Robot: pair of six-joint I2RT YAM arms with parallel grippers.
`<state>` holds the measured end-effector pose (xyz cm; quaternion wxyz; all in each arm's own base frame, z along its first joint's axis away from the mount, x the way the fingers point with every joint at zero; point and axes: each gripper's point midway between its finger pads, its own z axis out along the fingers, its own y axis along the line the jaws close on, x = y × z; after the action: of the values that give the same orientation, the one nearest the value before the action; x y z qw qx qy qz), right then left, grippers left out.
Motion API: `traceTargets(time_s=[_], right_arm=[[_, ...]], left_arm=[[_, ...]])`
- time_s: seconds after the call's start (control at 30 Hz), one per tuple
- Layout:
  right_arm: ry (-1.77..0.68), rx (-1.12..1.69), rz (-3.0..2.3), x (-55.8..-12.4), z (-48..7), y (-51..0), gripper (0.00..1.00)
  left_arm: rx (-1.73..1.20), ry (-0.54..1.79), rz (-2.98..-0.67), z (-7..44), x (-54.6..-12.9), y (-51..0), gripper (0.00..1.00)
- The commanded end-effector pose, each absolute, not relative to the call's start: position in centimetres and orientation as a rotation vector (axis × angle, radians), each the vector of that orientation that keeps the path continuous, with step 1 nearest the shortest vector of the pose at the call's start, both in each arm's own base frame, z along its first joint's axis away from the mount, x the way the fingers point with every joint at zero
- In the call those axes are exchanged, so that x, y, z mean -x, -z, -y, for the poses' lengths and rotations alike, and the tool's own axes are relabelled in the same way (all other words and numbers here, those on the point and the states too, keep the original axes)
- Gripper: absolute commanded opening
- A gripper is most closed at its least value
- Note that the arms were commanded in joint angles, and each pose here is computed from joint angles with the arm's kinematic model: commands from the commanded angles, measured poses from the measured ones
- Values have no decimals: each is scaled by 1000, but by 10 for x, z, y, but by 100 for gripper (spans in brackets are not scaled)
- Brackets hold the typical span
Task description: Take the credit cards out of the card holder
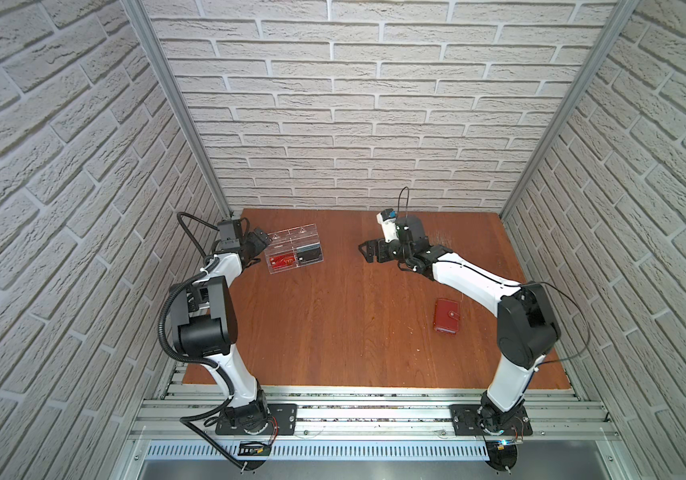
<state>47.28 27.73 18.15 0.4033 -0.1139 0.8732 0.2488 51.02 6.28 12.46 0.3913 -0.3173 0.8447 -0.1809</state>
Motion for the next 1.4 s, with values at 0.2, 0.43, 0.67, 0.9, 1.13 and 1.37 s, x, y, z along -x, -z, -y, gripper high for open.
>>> traceTargets(time_s=[0.2,0.43,0.67,0.9,1.13,1.37], right_arm=[[-856,289,-2101,-514,-351,-174,100],[-931,325,-2075,-535,-393,-155,100],[-1005,301,-2033,-563,-417,-145,100],[-1043,276,-2005,-583,-431,-142,100],[-1043,256,-2025,-591,-434,-126,100],[-1035,254,-2061,-587,-431,-117,100]], left_arm=[[751,677,-2033,-55,-565,-139,98],[747,729,-2026,-52,-576,-126,98],[740,784,-2028,-40,-581,-112,98],[719,814,-2032,-21,-579,-109,98],[688,837,-2059,0,-577,-104,98],[642,860,-2081,26,-577,-104,98]])
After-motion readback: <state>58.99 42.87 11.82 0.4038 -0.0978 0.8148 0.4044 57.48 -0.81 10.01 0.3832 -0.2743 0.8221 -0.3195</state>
